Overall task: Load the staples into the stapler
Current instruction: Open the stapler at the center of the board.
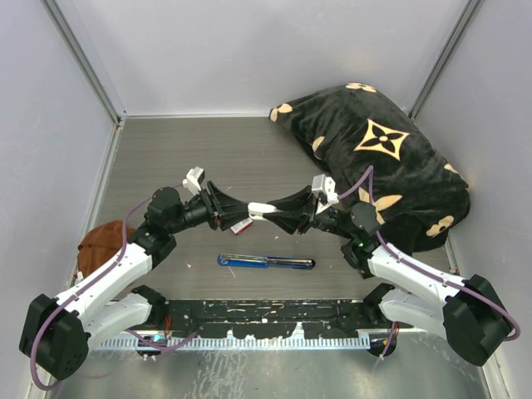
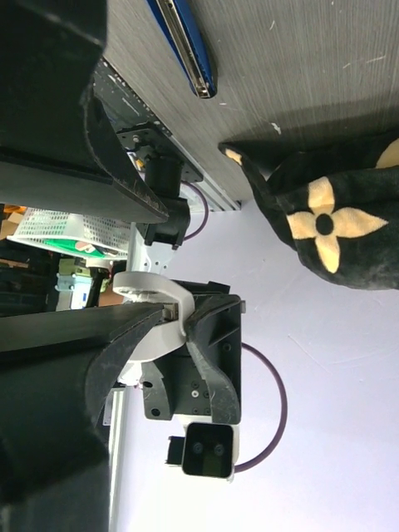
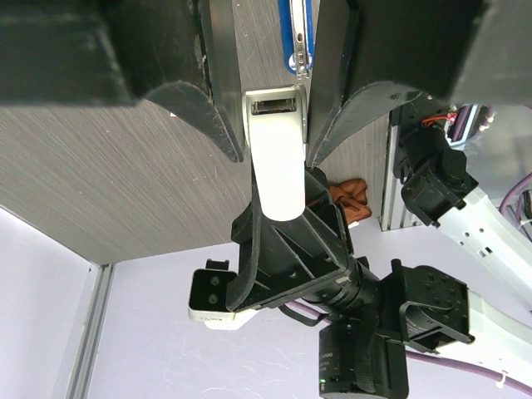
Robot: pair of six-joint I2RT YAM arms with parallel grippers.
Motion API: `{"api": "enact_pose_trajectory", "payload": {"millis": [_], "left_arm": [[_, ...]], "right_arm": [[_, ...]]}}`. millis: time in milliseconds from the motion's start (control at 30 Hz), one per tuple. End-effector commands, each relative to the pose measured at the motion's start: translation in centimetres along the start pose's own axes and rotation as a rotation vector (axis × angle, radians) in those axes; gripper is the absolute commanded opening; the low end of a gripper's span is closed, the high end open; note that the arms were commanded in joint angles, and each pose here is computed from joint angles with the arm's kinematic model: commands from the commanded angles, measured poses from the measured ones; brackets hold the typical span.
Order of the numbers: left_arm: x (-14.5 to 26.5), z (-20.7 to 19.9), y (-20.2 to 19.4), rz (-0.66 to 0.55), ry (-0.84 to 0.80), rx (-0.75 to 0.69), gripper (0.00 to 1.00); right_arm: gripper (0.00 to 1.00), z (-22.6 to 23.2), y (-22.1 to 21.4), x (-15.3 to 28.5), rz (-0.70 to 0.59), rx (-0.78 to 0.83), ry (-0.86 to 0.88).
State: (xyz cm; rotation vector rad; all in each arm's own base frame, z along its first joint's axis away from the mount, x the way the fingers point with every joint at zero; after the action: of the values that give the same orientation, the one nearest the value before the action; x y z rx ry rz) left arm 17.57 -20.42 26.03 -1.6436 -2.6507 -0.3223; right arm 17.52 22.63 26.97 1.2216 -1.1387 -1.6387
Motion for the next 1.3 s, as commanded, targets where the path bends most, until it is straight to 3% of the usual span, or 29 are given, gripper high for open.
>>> {"api": "enact_pose_trajectory", "payload": {"millis": [0, 733, 1133, 1267], "left_arm": [[0.6, -2.5, -0.2, 0.013, -0.121, -0.072, 0.45], [-0.1, -1.2, -0.4, 0.067, -0.111, -0.022, 0.39], [-0.3, -3.1, 0.1, 0.055, -0.256, -0.066, 0.38], [-0.2, -3.7, 0.2, 0.05, -0.294, -0.074, 0.34]], "right_arm": [[0.01, 0.0, 2.2, -0.8, -0.086, 0.066, -0.005], [0.01, -0.1, 3.1, -1.4, -0.147, 0.064, 0.012], [0.01, -0.1, 2.7, -1.3, -0.161, 0.036, 0.009], [0.01, -0.1, 2.6, -1.1, -0.17, 0.027, 0.001]]}}
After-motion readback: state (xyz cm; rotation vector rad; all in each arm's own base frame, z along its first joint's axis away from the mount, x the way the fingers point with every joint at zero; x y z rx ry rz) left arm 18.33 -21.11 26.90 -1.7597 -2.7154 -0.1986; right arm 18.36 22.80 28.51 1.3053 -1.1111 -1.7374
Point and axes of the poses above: each gripper's point midway between its finger pads, its own x axis back along the fingers, its own z axis along the line the jaws close on, y = z × x, the point moved 7 cm from there along x, back along the fingers, and after that the axes turned 6 degrees about -x, right-handed, at the moved point
